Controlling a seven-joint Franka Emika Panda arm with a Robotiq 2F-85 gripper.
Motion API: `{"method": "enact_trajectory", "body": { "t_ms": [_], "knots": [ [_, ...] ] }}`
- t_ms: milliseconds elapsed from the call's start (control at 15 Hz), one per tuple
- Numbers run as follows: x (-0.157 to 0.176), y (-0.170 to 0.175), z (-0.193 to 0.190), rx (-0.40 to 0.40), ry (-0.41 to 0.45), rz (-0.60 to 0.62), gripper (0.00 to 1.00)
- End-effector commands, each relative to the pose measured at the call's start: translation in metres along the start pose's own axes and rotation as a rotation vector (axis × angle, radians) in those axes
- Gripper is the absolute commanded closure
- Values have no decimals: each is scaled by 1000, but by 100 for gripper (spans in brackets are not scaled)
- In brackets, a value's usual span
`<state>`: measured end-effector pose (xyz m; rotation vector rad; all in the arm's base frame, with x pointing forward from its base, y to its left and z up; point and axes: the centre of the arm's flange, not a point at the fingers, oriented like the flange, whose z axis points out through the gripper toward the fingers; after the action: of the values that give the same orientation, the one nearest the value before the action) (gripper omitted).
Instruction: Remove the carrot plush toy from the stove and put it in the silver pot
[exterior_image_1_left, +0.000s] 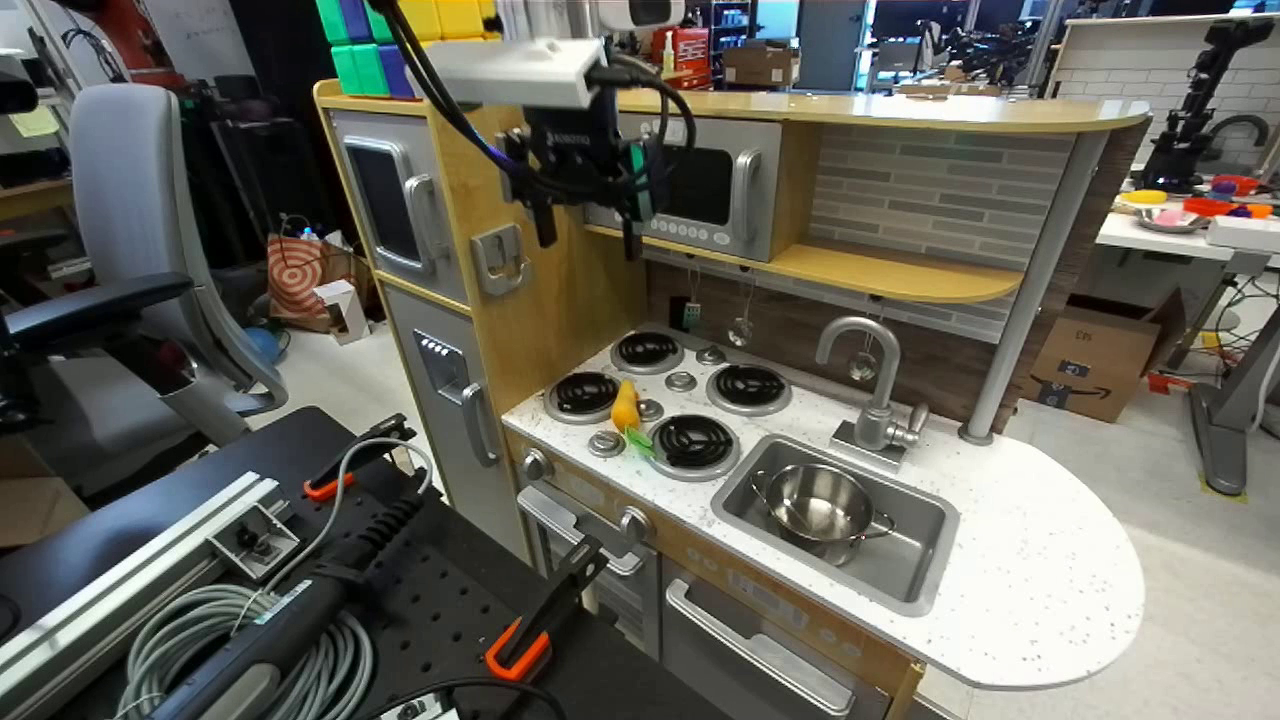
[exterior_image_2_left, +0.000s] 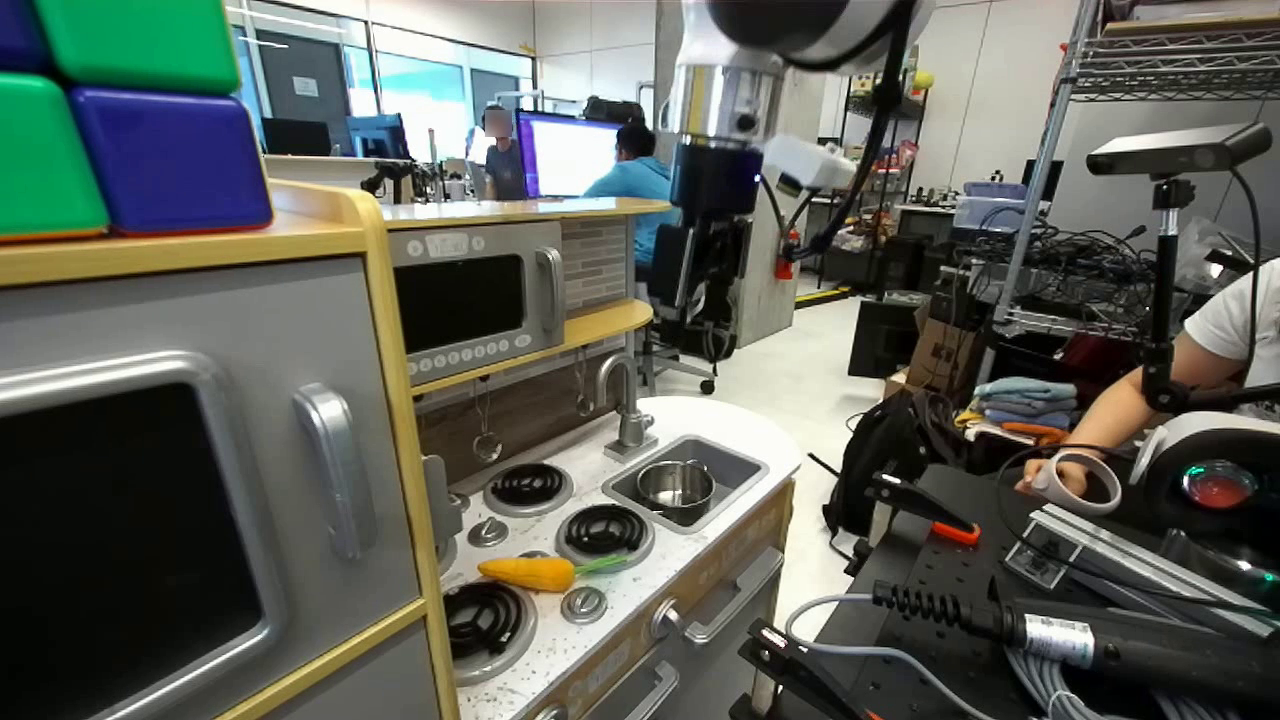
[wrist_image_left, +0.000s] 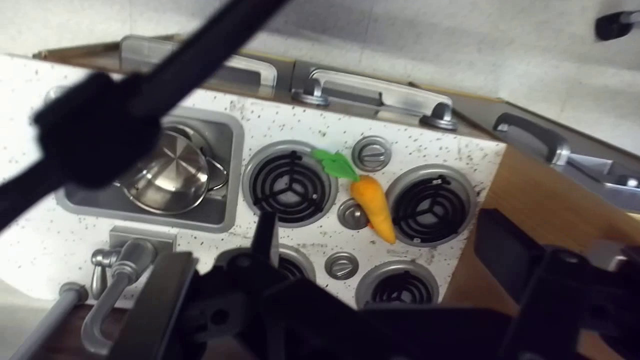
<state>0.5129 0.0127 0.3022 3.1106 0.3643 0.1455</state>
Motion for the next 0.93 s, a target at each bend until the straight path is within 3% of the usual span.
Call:
{"method": "enact_trajectory", "body": {
  "t_ms": [0, 133, 400, 600, 867],
  "knots": [
    [30, 11, 51, -90, 103, -31, 0],
    [15, 6, 44, -60, 76, -30, 0],
    [24, 9, 56, -71, 86, -29, 0],
    [21, 22, 52, -39, 6, -229, 0],
    [29, 36, 70, -22, 19, -458, 0]
  ]
}}
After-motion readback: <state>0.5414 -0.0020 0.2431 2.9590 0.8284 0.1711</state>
